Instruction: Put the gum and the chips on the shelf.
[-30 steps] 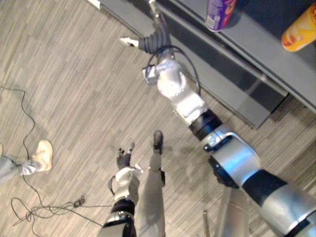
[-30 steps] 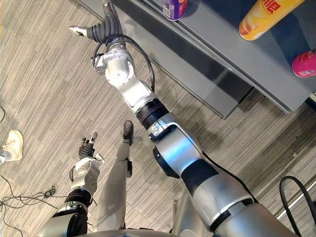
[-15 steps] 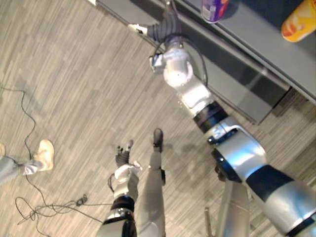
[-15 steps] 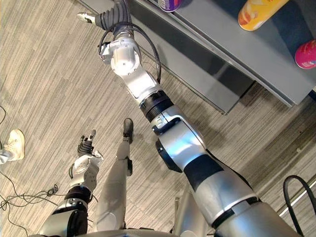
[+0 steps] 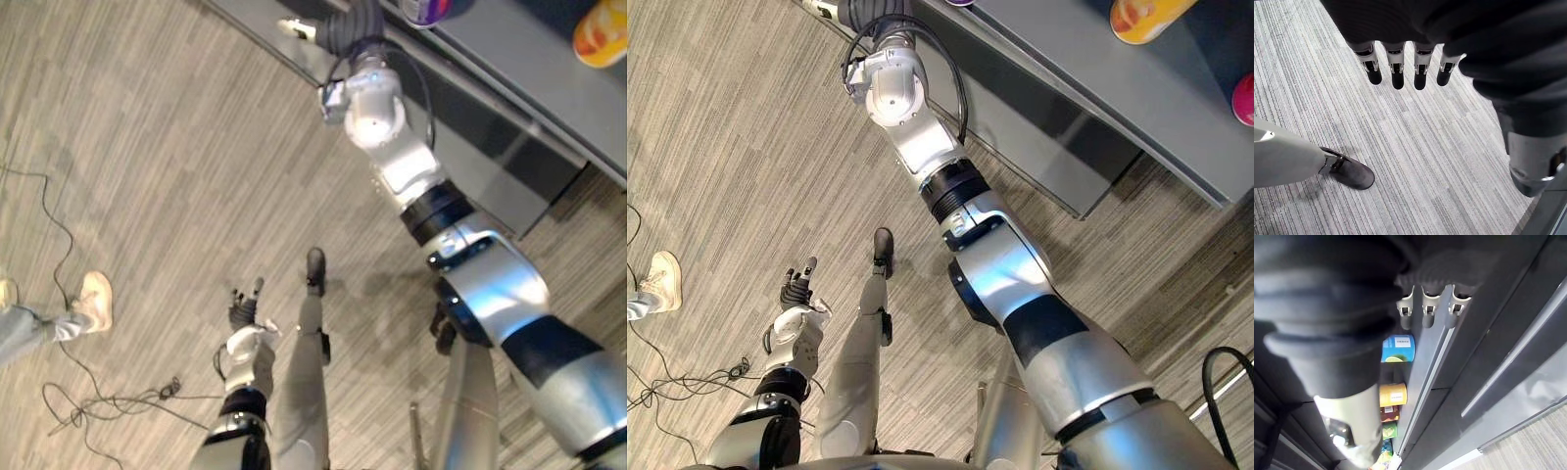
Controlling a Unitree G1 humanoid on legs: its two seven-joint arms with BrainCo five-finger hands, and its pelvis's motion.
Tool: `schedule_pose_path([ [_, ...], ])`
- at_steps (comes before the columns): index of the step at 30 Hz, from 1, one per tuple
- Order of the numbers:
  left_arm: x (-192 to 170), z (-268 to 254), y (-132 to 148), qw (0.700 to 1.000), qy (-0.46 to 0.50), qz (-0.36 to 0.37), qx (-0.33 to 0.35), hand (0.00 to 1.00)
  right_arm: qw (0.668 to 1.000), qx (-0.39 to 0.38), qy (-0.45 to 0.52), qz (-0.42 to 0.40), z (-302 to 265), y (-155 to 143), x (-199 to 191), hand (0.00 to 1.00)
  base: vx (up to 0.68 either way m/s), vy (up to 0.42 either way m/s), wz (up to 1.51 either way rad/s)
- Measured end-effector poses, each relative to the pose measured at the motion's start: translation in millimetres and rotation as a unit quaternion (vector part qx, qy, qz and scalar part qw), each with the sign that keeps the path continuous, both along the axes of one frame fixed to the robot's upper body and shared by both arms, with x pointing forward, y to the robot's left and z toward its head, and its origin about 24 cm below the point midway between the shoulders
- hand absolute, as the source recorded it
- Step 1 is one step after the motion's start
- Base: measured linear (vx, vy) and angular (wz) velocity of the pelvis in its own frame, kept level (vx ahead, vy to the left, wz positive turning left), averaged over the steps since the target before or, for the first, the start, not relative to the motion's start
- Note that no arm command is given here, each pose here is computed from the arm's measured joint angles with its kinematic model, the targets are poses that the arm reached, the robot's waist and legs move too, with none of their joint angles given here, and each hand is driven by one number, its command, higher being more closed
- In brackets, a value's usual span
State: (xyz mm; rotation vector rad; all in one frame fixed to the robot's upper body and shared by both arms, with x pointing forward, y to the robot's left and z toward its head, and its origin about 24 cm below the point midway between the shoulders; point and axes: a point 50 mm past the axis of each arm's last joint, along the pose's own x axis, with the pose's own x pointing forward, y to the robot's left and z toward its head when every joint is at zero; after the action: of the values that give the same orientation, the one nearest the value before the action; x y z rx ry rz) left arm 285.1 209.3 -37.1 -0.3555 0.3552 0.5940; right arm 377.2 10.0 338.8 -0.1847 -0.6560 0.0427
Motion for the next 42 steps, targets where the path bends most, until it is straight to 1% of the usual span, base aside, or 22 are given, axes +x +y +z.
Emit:
schedule_pose_path([
  [6,2,2,0,1.000,-0.006,0.007,-0.016,0.00,1.000,-0.002,-0.002,-0.003,2,-3,1,0.00,0.00,-0.062,-0.01],
  [18,9,9,1,1.000,-0.021,0.011,-0.019,0.00,1.000,-0.011,-0.013,-0.011,13,-14,3,0.00,-0.01,-0.068,-0.06],
  [29,9,10,6,0.999,-0.022,0.019,-0.016,0.00,0.999,-0.015,-0.033,-0.002,27,-9,-3,0.00,0.00,-0.067,-0.05],
  [33,9,10,7,0.999,-0.022,0.020,-0.017,0.00,1.000,-0.003,-0.029,0.005,29,-10,-3,0.00,0.00,-0.072,-0.03],
  [37,8,10,8,0.999,-0.022,0.023,-0.018,0.00,0.999,-0.013,-0.037,0.003,33,-9,-5,0.00,0.00,-0.075,-0.05],
  [42,8,10,8,0.999,-0.021,0.023,-0.018,0.00,0.999,-0.001,-0.032,0.007,34,-12,-4,0.00,0.01,-0.068,-0.02],
])
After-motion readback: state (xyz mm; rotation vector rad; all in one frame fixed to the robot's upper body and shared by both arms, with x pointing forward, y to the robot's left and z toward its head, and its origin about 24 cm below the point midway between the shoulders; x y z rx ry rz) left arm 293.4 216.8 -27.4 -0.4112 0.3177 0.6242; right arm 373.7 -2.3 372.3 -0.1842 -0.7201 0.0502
